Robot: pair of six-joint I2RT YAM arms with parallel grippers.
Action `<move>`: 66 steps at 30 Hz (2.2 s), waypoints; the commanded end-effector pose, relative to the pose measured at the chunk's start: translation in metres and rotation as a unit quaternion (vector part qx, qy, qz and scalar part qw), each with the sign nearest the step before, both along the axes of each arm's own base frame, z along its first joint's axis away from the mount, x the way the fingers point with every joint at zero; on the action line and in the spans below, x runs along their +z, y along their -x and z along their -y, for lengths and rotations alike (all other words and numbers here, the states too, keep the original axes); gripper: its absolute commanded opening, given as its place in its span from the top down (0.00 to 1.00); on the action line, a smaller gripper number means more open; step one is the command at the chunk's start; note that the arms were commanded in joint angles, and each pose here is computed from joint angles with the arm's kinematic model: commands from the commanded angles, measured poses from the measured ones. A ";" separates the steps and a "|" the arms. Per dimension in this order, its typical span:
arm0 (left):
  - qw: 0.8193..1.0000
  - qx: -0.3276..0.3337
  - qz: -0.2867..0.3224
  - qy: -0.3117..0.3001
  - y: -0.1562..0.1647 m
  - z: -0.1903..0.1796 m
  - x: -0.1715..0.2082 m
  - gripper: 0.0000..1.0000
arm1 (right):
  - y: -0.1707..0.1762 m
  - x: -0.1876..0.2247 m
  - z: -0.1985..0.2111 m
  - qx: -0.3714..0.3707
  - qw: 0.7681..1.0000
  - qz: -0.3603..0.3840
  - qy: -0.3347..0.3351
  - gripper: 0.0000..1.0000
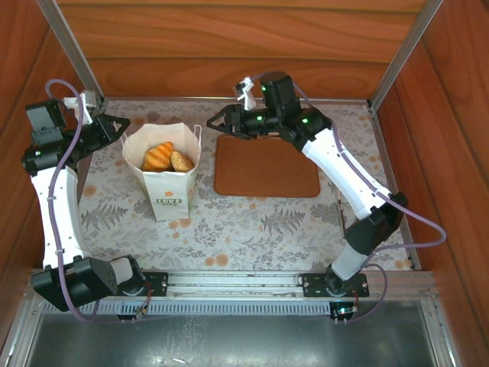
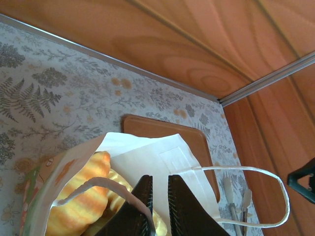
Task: Take the fake bread out of the paper bag
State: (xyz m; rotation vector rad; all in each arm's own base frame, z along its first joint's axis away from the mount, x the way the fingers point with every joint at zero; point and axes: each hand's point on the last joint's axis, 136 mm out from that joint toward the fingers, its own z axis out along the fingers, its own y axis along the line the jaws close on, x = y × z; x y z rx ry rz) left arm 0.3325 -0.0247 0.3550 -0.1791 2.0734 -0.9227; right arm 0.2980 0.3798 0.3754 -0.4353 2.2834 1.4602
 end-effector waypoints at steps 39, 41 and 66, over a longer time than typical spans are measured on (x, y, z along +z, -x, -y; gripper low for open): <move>0.996 0.027 0.068 -0.048 -0.029 -0.021 0.063 1.00 | -0.025 -0.032 -0.053 0.022 0.997 0.014 0.079 0.92; 0.996 0.025 0.072 -0.050 -0.037 -0.023 0.068 1.00 | -0.033 -0.036 -0.057 0.017 0.997 0.024 0.071 0.93; 0.986 -0.054 0.022 -0.157 -0.098 0.050 0.001 1.00 | -0.085 -0.176 0.010 -0.093 0.985 -0.099 0.108 0.92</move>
